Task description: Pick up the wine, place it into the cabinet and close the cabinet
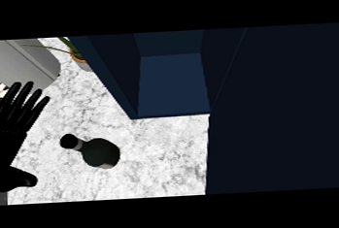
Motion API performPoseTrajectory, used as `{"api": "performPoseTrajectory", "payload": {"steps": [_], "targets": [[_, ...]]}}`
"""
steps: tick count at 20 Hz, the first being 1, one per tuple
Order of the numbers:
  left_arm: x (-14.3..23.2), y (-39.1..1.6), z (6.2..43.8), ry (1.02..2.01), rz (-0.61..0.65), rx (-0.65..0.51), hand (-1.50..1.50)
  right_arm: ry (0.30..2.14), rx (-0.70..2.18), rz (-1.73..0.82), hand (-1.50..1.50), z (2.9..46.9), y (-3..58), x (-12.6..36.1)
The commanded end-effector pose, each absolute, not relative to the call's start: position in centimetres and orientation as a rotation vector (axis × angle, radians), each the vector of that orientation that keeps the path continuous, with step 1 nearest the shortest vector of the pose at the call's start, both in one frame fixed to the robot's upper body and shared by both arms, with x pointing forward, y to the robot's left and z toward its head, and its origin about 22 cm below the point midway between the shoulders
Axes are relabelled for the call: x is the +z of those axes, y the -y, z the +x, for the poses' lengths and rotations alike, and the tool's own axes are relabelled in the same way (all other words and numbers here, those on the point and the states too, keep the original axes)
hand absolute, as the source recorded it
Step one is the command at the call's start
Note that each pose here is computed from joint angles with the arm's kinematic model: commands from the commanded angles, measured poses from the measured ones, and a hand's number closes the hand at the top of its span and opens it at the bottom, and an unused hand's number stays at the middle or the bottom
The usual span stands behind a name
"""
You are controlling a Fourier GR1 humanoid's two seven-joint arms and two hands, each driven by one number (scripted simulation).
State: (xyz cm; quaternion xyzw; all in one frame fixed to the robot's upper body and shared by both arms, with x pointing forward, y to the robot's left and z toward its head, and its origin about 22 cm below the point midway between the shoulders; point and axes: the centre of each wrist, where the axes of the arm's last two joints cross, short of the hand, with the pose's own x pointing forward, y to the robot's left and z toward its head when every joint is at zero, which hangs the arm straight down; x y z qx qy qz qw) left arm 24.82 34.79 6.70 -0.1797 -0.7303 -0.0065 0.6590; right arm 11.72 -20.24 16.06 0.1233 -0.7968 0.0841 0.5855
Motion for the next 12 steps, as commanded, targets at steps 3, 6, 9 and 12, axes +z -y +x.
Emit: {"api": "performPoseTrajectory", "payload": {"steps": [3,6,9,12], "targets": [[2.1,-35.2,26.3,1.650,-0.337,-0.011,-1.50,1.889,0.172,0.371,-1.50,8.8,21.0,18.1],[0.5,-34.0,27.1,1.600,-0.348,-0.004,-1.50,1.896,0.199,0.368,-1.50,9.2,22.0,18.3],[-2.3,-35.1,26.4,1.568,-0.365,-0.025,-1.50,1.888,0.157,0.371,-1.50,8.8,20.4,16.4],[-4.1,-34.9,25.7,1.538,-0.373,-0.027,-1.50,1.895,0.156,0.370,-1.50,10.4,21.0,16.1]]}}
